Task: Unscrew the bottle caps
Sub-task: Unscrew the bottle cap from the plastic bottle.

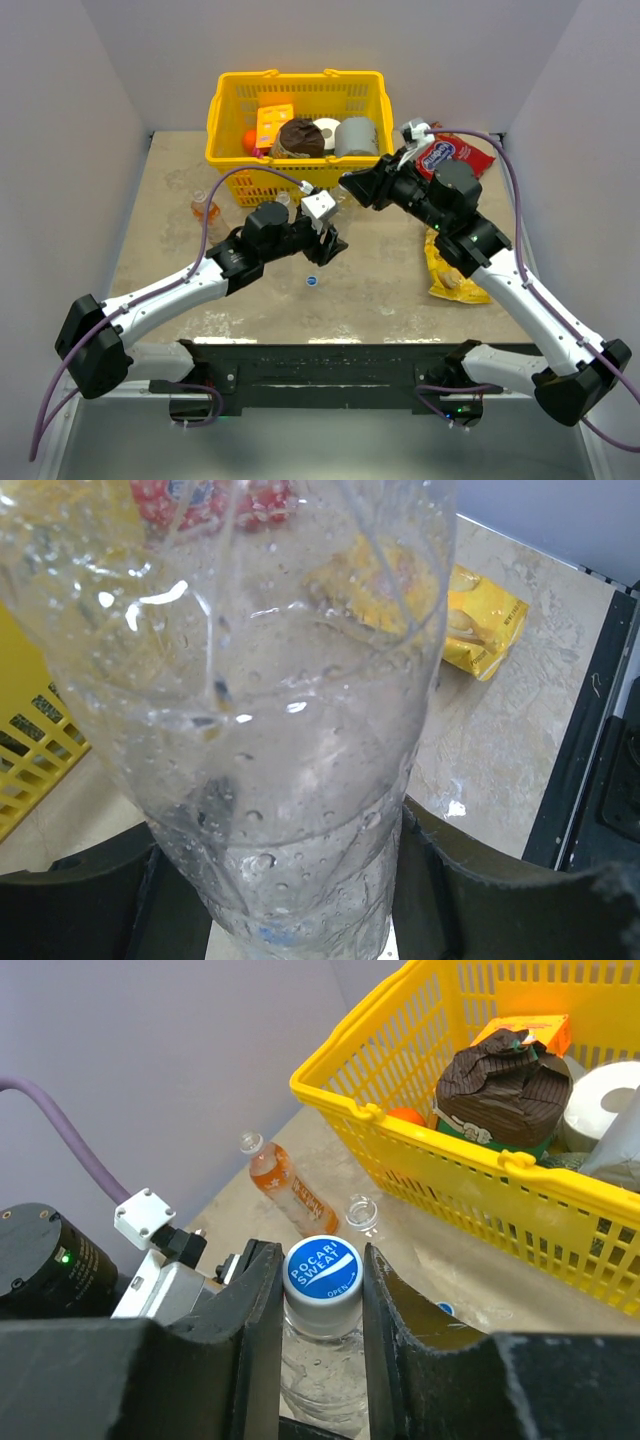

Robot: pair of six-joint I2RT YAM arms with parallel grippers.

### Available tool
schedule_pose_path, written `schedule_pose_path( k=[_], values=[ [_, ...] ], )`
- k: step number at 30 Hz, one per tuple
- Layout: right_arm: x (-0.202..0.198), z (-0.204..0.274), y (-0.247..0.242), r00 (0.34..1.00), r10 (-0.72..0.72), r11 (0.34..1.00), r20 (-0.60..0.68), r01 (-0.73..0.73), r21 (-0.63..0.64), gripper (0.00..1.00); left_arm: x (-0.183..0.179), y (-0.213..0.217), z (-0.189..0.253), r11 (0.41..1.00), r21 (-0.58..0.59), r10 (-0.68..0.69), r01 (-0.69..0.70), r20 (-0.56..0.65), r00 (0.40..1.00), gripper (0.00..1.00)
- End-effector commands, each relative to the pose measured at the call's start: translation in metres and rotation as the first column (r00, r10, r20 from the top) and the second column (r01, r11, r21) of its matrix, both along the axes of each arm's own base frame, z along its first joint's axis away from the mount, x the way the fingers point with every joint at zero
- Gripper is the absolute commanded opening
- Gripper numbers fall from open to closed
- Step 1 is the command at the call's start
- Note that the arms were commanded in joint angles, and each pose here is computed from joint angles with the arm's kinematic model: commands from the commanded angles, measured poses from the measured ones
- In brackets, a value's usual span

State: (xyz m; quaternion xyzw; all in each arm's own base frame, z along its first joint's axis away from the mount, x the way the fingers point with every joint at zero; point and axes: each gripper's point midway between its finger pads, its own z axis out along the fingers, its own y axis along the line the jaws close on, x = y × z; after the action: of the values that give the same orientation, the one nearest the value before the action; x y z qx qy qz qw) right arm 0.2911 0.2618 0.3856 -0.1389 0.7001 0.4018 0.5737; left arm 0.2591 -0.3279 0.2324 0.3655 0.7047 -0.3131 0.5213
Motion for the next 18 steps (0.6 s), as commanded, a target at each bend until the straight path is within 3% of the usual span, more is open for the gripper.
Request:
schedule_pose_path(
  k=[1, 6, 10, 17, 18],
  values=[
    [-0.010, 0.005, 0.013, 0.995, 0.099, 0.995, 0.025, -0.099, -0.002, 0.04, -0.018, -0.017, 0.042, 0.984, -0.083, -0.151, 0.160, 0.104, 0.983, 0.33],
    [-0.021, 0.006, 0.016, 0.964, 0.260, 0.965, 0.044, -0.261, 0.004, 0.02, -0.048, -0.024, 0.059, 0.931, -0.119, -0.323, 0.344, 0.166, 0.932, 0.33],
    [-0.037, 0.009, 0.014, 0.896, 0.437, 0.897, 0.079, -0.441, 0.040, 0.02, -0.086, -0.026, 0.072, 0.826, -0.137, -0.511, 0.546, 0.223, 0.830, 0.33],
    [-0.085, 0.005, 0.014, 0.676, 0.726, 0.684, 0.129, -0.729, -0.025, 0.05, -0.134, -0.022, 0.083, 0.619, -0.192, -0.730, 0.762, 0.217, 0.648, 0.33],
    [-0.096, 0.004, 0.012, 0.622, 0.773, 0.630, 0.129, -0.775, -0.039, 0.06, -0.139, -0.021, 0.088, 0.594, -0.208, -0.744, 0.777, 0.225, 0.629, 0.33]
  ],
)
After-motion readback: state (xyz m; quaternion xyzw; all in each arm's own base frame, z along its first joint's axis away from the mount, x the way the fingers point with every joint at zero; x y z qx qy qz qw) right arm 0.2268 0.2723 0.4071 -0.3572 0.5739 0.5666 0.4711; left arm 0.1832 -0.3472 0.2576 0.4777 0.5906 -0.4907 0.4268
